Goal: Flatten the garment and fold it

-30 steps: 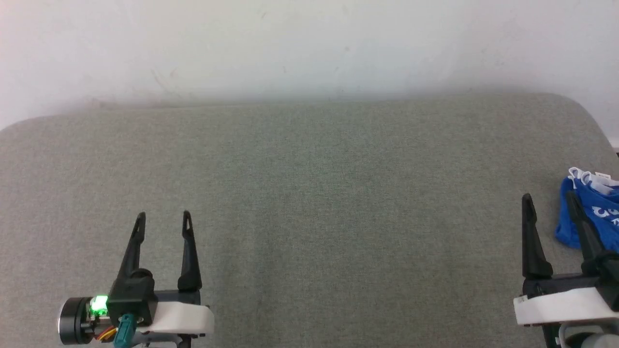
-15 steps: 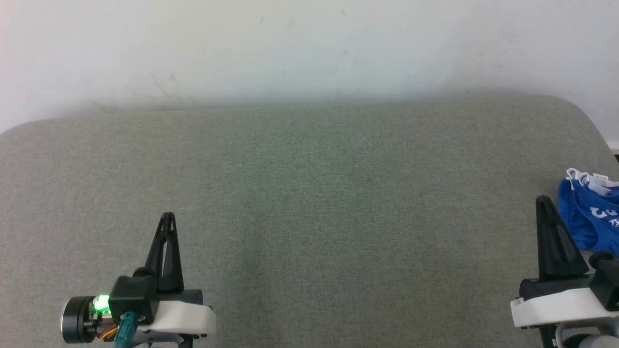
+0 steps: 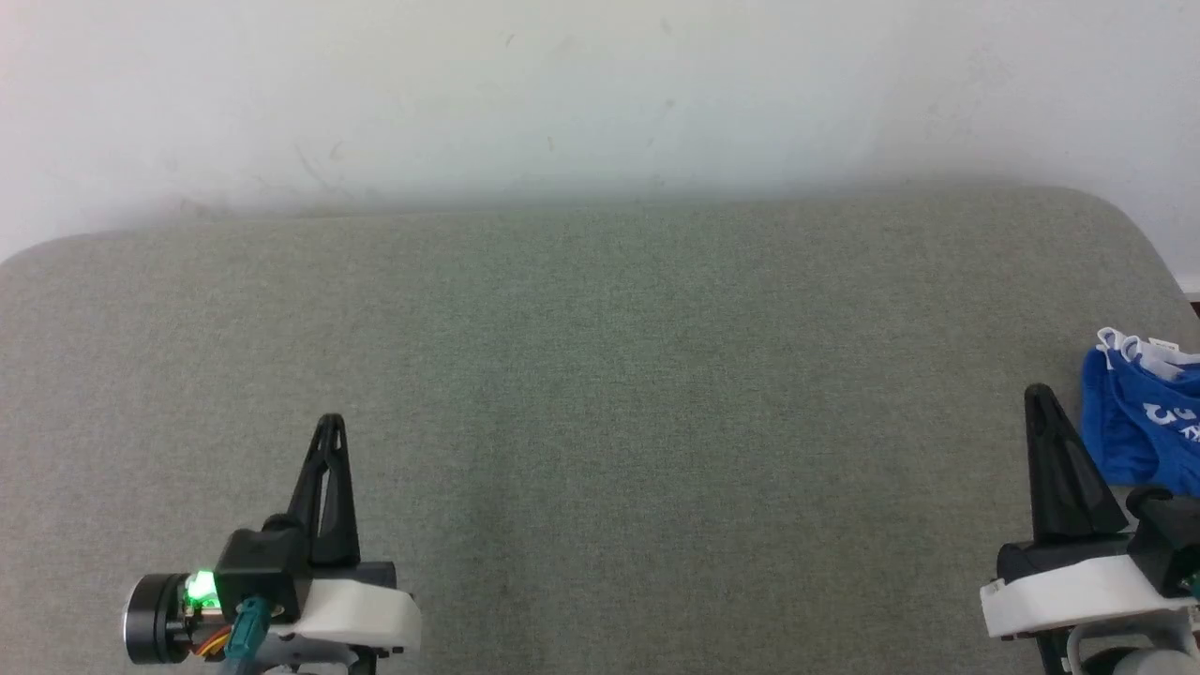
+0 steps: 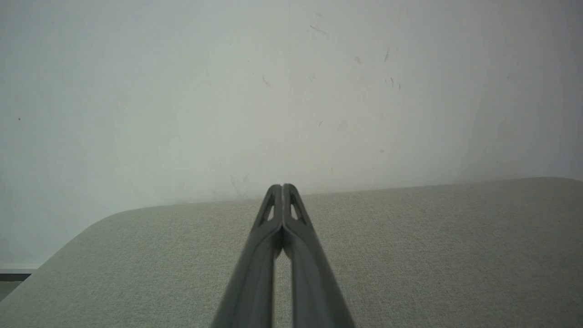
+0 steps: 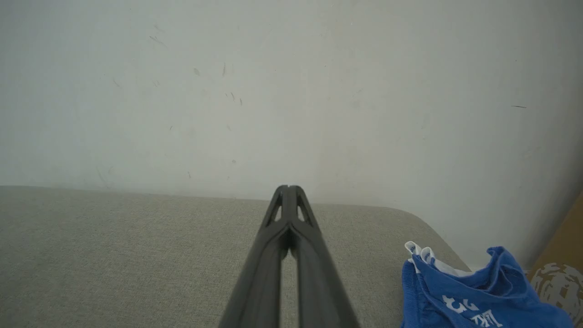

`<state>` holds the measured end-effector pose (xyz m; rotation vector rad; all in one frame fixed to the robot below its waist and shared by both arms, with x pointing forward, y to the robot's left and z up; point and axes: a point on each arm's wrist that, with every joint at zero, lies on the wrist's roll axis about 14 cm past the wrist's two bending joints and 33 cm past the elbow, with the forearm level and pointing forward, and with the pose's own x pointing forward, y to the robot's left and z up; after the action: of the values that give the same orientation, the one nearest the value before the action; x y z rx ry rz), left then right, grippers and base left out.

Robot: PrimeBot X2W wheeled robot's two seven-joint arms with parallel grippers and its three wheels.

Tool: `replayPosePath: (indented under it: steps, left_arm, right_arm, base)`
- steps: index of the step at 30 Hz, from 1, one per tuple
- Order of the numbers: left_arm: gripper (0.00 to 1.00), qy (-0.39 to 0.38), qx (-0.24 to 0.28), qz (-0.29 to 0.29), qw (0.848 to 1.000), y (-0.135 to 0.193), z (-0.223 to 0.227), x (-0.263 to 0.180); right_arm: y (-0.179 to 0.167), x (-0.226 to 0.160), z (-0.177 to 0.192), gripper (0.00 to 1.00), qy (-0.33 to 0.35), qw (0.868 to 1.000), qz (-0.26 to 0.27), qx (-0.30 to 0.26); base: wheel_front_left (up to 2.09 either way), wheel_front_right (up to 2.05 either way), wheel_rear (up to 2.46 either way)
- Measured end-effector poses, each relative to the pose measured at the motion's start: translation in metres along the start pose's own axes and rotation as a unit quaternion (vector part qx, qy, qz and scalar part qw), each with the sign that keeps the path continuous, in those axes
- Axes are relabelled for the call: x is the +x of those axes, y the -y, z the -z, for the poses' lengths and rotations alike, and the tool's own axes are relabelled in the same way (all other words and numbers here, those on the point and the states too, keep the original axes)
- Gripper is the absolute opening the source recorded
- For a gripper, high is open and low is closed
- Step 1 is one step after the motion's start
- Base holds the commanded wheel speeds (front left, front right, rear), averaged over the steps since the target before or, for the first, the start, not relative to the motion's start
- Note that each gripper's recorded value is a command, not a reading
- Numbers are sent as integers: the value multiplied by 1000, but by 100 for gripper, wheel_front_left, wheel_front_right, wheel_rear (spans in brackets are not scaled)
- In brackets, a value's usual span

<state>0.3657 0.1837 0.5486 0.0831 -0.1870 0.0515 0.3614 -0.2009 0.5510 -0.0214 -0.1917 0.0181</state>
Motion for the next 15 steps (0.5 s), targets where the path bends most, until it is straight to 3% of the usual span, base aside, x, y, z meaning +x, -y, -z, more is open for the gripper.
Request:
replayPosePath:
  steps: [15]
  left_arm:
    - [0,-15,-6,3,1000,1,4,-1]
  right_arm:
    - [-6,1,4,0,-14,1000,-10,-1]
  base:
    - [0,0,0]
